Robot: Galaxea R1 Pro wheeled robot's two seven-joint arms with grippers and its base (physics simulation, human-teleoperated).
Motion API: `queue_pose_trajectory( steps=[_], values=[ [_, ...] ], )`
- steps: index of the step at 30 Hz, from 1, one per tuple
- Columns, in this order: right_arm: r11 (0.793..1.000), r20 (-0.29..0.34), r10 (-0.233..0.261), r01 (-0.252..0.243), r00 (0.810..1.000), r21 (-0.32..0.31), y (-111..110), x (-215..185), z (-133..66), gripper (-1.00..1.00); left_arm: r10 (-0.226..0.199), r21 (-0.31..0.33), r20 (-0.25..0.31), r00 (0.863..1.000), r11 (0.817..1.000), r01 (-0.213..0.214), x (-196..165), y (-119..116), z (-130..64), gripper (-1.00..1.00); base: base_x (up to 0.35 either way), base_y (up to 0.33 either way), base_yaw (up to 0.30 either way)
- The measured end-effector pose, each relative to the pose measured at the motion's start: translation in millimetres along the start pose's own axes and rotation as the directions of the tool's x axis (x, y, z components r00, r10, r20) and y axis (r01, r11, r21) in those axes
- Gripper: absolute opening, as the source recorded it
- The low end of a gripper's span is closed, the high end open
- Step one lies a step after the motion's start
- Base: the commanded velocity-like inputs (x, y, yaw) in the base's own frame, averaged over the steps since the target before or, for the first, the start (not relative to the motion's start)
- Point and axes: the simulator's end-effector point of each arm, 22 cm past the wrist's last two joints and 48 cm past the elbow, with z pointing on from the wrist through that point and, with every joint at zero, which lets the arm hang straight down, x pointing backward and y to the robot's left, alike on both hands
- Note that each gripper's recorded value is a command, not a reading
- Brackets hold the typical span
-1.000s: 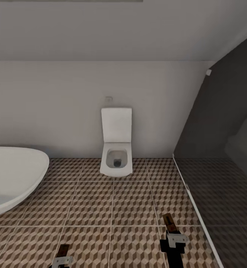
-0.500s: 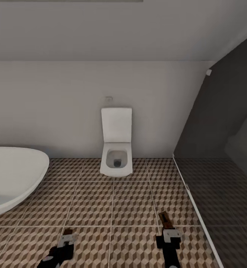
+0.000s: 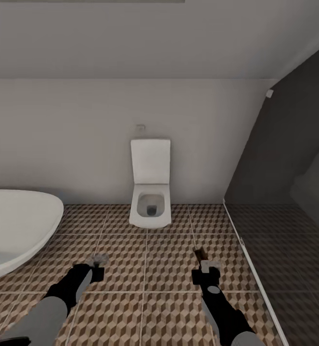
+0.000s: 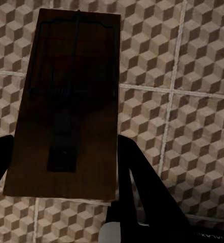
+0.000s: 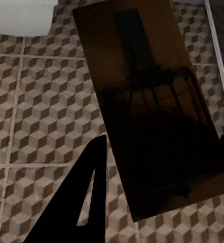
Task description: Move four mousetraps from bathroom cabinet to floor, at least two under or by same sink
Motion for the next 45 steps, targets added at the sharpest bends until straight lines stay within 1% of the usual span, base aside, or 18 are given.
queue_pose_trajectory(
  steps=[2,4,8,13,15,18,19,22,25,30,33,37,39,41,45],
  values=[
    [1.0,-0.02,0.006,-0.006,1.0,-0.009,7,-10,2.7,-1.0,0.0,-0.009,0.013,1.0,1.0,0.0,-13,1,-2.2,-1.0,0.0,0.0,0.0],
    [1.0,-0.029,0.009,-0.01,1.0,-0.015,11,-15,3.5,-1.0,0.0,-0.011,0.022,1.0,1.0,0.0,-18,1,-3.2,-1.0,0.0,0.0,0.0],
    [0.999,-0.048,0.016,-0.017,0.999,-0.031,26,-18,2.0,-1.0,-0.002,0.001,0.072,0.997,1.0,0.002,-23,-9,-0.6,-1.0,0.0,0.0,0.0],
    [1.0,-0.12,-0.002,-0.002,0.993,-0.031,25,-8,0.8,-1.0,0.003,0.007,0.07,0.998,1.0,-0.003,-6,-15,6.9,-1.0,0.0,0.0,0.0],
    [1.0,-0.129,-0.004,0.0,0.992,-0.03,24,-9,0.4,-1.0,0.003,0.009,0.072,0.997,1.0,-0.004,-6,-16,7.2,-1.0,0.0,0.0,0.0],
    [1.0,-0.122,-0.002,-0.001,0.993,-0.027,23,-17,0.1,-1.0,0.003,0.011,0.091,0.996,1.0,-0.004,-13,-16,5.4,-1.0,0.0,0.0,0.0],
    [1.0,-0.117,-0.001,-0.002,0.993,-0.025,22,-20,0.0,-1.0,0.005,0.012,0.107,0.994,1.0,-0.007,-21,-17,3.4,-1.0,0.0,0.0,0.0],
    [1.0,-0.108,0.0,-0.002,0.994,-0.023,21,-25,-0.1,-1.0,0.013,0.012,0.132,0.991,1.0,-0.015,-31,-18,0.2,-1.0,0.0,0.0,0.0],
    [1.0,-0.098,0.001,-0.003,0.995,-0.022,21,-30,-0.2,-1.0,0.015,0.012,0.143,0.99,1.0,-0.017,-36,-19,-1.4,-1.0,0.0,0.0,0.0],
    [1.0,-0.086,-0.003,0.001,0.996,-0.025,22,-34,-0.5,-1.0,0.017,0.009,0.147,0.989,1.0,-0.019,-38,-18,-1.9,-1.0,0.0,0.0,0.0],
    [0.999,-0.068,-0.026,0.024,0.997,-0.037,28,-40,-1.8,-1.0,0.018,0.007,0.148,0.989,1.0,-0.019,-38,-17,-1.9,-1.0,0.0,0.0,0.0],
    [0.995,-0.016,-0.073,0.072,0.997,-0.062,44,-59,-3.9,-1.0,0.018,0.005,0.149,0.989,1.0,-0.019,-40,-15,0.1,-1.0,0.0,0.0,0.0],
    [0.994,-0.003,-0.088,0.088,0.996,-0.07,49,-63,-3.9,-1.0,0.018,0.004,0.15,0.989,1.0,-0.019,-40,-15,1.6,-1.0,0.0,0.0,0.0],
    [0.992,0.004,-0.098,0.098,0.995,-0.076,53,-65,-3.1,-1.0,0.019,0.004,0.15,0.989,1.0,-0.019,-40,-15,3.7,-1.0,0.0,0.0,0.0],
    [0.991,0.004,-0.104,0.104,0.995,-0.08,56,-63,0.6,-1.0,0.02,0.005,0.146,0.989,1.0,-0.021,-39,-16,8.7,-1.0,0.0,0.0,0.0]
  ],
)
